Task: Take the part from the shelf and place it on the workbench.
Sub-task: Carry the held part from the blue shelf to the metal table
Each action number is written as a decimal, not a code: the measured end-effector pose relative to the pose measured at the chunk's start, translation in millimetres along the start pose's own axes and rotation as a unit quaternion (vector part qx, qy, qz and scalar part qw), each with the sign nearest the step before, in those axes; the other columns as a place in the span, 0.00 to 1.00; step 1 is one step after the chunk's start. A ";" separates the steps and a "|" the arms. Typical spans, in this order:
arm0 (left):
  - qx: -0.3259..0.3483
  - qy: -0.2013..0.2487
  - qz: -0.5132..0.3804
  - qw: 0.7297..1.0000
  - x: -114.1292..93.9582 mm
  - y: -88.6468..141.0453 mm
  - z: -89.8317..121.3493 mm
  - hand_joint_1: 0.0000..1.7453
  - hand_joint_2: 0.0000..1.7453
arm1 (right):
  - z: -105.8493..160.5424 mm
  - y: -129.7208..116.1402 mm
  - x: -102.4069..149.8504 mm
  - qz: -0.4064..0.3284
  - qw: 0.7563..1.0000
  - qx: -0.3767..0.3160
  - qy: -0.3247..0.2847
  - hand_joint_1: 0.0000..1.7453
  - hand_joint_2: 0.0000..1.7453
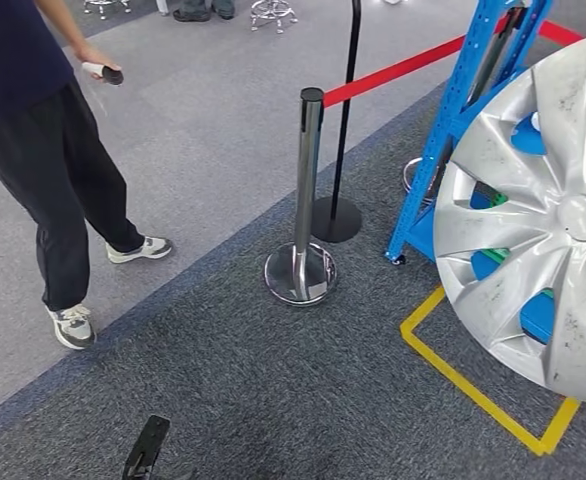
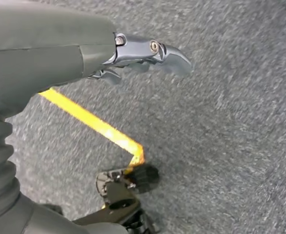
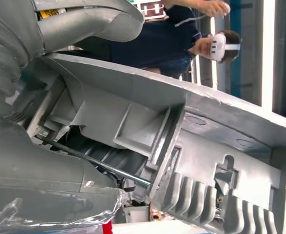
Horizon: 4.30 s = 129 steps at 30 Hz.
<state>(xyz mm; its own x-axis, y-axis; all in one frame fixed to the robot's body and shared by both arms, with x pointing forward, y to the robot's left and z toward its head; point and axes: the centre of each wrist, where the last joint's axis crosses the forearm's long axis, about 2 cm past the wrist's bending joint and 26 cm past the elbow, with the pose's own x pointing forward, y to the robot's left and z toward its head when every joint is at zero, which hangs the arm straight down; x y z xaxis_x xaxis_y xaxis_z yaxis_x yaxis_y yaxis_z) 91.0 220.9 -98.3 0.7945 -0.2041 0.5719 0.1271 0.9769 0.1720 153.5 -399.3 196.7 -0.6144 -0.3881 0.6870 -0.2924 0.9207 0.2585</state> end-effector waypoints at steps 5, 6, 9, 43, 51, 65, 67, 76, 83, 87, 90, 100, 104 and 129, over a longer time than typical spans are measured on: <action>-0.011 -0.006 0.017 1.000 2.4 -6.5 0.9 0.00 1.00 | -15.2 -1.1 -1.9 0.003 1.000 0.008 -0.011 1.00 1.00; -0.012 -0.006 0.018 1.000 2.1 -6.8 1.1 0.00 1.00 | -17.1 -0.7 -2.6 0.002 1.000 0.011 -0.012 1.00 1.00; -0.013 -0.004 0.019 1.000 -0.2 -7.5 2.3 0.00 1.00 | -20.6 0.3 -3.9 0.000 1.000 0.017 -0.013 1.00 1.00; 0.042 -0.004 0.047 0.998 -15.4 7.5 4.6 0.00 1.00 | -53.6 12.2 -55.2 -0.074 0.995 0.066 0.001 1.00 1.00; 0.047 0.018 0.039 0.998 -21.6 5.7 8.1 0.00 1.00 | -46.5 8.6 -60.3 -0.076 0.995 0.060 0.006 1.00 1.00; 0.047 0.022 0.039 0.998 -23.6 5.5 9.1 0.00 1.00 | -42.7 8.4 -61.7 -0.077 0.995 0.060 0.013 1.00 1.00; 0.047 0.023 0.038 0.998 -24.8 5.8 9.6 0.00 1.00 | -42.4 8.5 -62.0 -0.077 0.995 0.060 0.014 1.00 1.00; 0.036 0.011 0.035 0.999 -18.7 8.9 5.6 0.00 1.00 | -43.4 8.8 -61.4 -0.077 0.995 0.062 0.010 1.00 1.00; 0.032 0.014 0.021 0.999 -23.5 12.0 7.0 0.00 1.00 | -41.4 9.0 -59.5 -0.075 0.995 0.067 0.009 1.00 1.00; 0.031 0.016 0.020 0.999 -26.4 13.1 8.0 0.00 1.00 | -39.9 9.1 -59.3 -0.075 0.995 0.066 0.010 1.00 1.00; 0.029 0.015 0.021 0.999 -24.8 12.4 7.4 0.00 1.00 | -37.6 8.4 -58.8 -0.074 0.995 0.065 0.013 1.00 1.00; 0.027 0.015 0.019 0.999 -26.0 12.5 7.9 0.00 1.00 | -39.5 7.8 -58.3 -0.073 0.995 0.068 0.013 1.00 1.00; 0.028 0.013 0.018 0.999 -24.1 13.8 6.6 0.00 1.00 | -41.0 7.3 -57.8 -0.072 0.995 0.069 0.011 1.00 1.00; 0.024 0.012 0.014 1.000 -22.7 13.4 6.1 0.00 1.00 | -42.2 4.8 -56.0 -0.069 0.995 0.069 0.008 1.00 1.00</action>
<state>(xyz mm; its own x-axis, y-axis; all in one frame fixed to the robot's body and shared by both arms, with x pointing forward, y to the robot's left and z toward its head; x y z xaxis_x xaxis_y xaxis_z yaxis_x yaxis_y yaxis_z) 71.1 238.2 -104.1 0.8113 -0.1739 0.5581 0.0762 0.9780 0.1940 217.4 -371.4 188.1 -0.5496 -0.5079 0.6633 -0.4715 0.8440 0.2556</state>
